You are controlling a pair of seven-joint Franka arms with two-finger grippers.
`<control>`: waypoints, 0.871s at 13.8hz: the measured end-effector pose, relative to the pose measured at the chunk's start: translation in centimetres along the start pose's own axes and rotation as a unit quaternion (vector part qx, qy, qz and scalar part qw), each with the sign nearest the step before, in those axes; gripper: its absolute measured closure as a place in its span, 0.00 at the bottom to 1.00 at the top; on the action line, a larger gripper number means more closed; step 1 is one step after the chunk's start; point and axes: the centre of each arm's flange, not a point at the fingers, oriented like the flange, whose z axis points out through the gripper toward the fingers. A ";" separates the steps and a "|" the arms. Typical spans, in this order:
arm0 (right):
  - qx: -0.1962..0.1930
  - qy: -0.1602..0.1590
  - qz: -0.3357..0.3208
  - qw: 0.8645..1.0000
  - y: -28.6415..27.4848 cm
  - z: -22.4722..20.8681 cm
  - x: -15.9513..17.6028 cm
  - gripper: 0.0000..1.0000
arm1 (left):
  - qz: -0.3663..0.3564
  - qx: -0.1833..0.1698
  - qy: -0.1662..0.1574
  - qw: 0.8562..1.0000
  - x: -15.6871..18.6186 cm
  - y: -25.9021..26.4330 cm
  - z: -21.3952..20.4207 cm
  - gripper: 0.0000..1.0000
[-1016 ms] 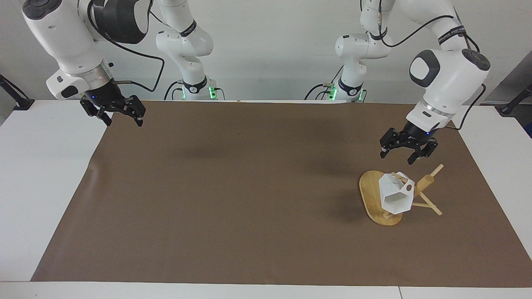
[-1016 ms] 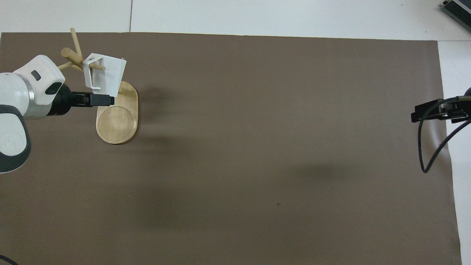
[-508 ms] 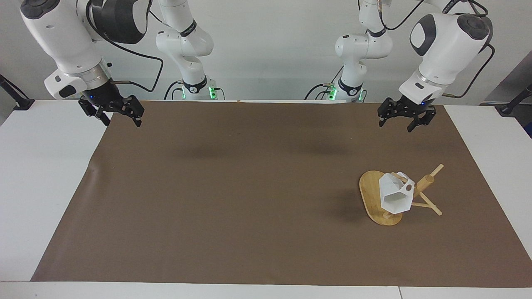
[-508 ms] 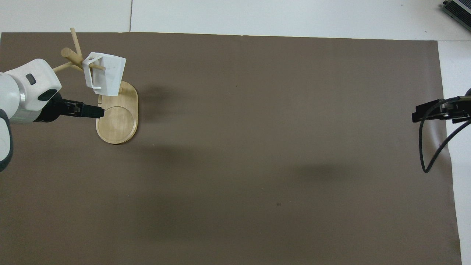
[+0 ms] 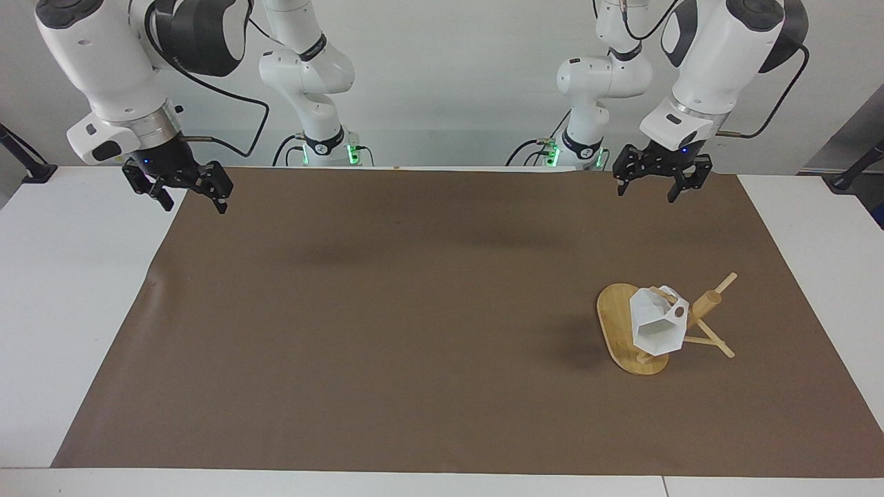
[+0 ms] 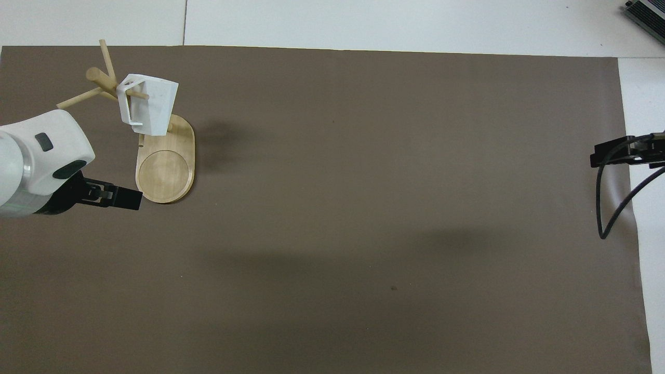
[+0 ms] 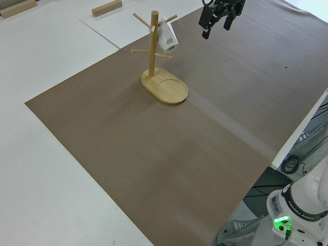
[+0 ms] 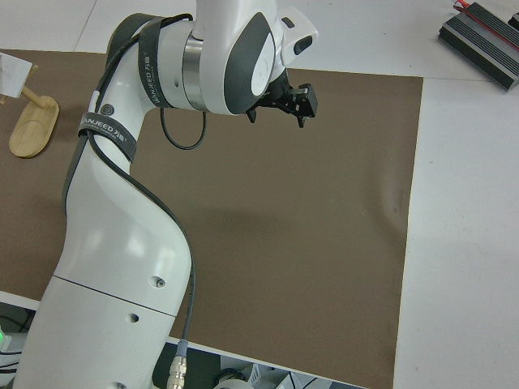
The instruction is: Hang cup on rack
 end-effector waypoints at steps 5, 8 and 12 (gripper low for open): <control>0.000 -0.001 0.000 1.000 0.0 0.1 0.0 0.00 | -0.005 -0.004 -0.013 1.000 1.4 -1.0 -3.2 0.00; 0.000 -0.002 0.001 1.000 0.1 0.2 0.0 0.00 | -0.006 -0.005 -0.022 1.000 1.7 -1.1 -3.6 0.00; 0.000 -0.002 0.002 1.000 0.2 0.2 0.0 0.00 | -0.008 -0.006 -0.030 1.000 1.7 -1.2 -3.3 0.00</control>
